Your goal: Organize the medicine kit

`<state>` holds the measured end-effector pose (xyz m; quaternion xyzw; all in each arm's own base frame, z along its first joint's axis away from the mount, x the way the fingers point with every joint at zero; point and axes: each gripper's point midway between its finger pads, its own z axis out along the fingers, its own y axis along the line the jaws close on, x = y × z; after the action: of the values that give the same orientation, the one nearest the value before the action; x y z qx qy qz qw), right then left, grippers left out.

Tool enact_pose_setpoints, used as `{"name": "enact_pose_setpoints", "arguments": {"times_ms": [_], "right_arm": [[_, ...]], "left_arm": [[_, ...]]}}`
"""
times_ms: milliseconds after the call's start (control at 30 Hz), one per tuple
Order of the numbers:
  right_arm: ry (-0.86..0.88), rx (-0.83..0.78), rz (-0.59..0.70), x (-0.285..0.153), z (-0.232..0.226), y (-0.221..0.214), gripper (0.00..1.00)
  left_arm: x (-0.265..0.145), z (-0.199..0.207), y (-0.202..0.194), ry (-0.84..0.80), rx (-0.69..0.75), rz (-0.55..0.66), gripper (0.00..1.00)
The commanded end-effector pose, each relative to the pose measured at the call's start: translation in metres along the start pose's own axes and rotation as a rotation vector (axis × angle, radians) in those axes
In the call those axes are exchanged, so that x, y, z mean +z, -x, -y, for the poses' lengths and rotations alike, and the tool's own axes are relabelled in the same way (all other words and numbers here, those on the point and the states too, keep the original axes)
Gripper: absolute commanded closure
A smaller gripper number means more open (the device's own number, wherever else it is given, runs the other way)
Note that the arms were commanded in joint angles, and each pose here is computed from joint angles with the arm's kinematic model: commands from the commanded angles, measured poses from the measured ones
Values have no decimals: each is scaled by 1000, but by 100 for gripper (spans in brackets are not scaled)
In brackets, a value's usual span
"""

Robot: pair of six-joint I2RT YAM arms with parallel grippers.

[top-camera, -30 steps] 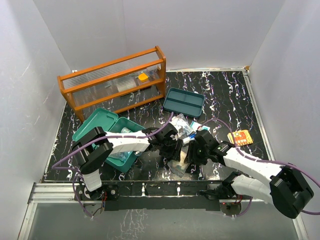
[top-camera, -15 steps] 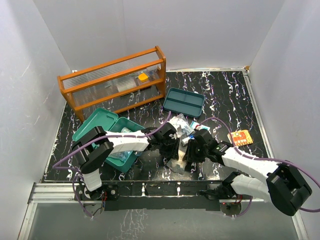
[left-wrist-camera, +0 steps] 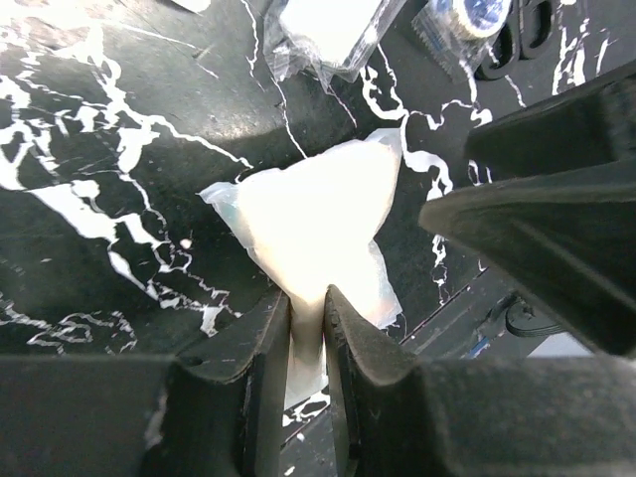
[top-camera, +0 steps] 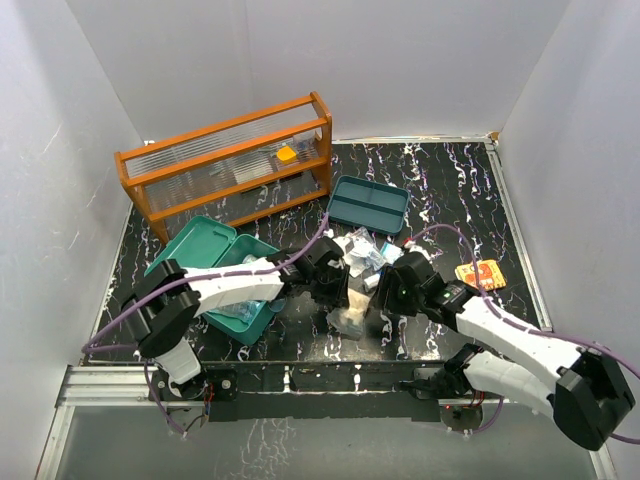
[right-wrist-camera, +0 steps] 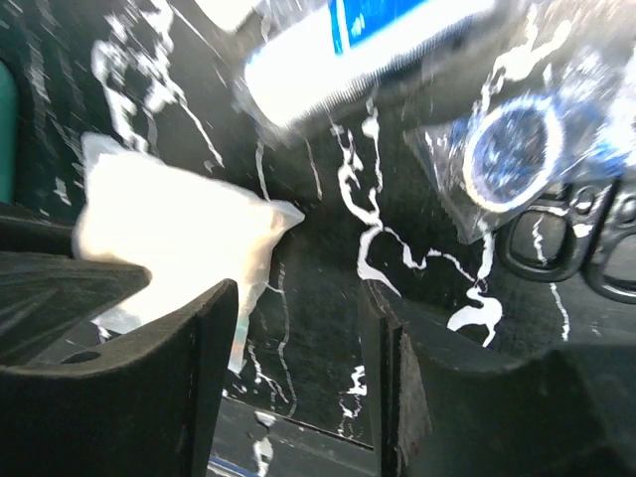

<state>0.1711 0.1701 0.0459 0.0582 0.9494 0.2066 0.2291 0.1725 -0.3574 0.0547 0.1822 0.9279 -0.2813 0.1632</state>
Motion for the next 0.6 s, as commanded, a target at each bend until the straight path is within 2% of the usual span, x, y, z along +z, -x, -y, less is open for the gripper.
{"name": "enact_pose_setpoints", "arguments": {"times_ms": [0, 200, 567], "right_arm": [[-25, 37, 260, -38, -16, 66, 49], [-19, 65, 402, -65, -26, 101, 49], [38, 102, 419, -65, -37, 105, 49]], "left_arm": [[-35, 4, 22, -5, 24, 82, 82], [-80, 15, 58, -11, 52, 211, 81], [-181, -18, 116, 76, -61, 542, 81]]}}
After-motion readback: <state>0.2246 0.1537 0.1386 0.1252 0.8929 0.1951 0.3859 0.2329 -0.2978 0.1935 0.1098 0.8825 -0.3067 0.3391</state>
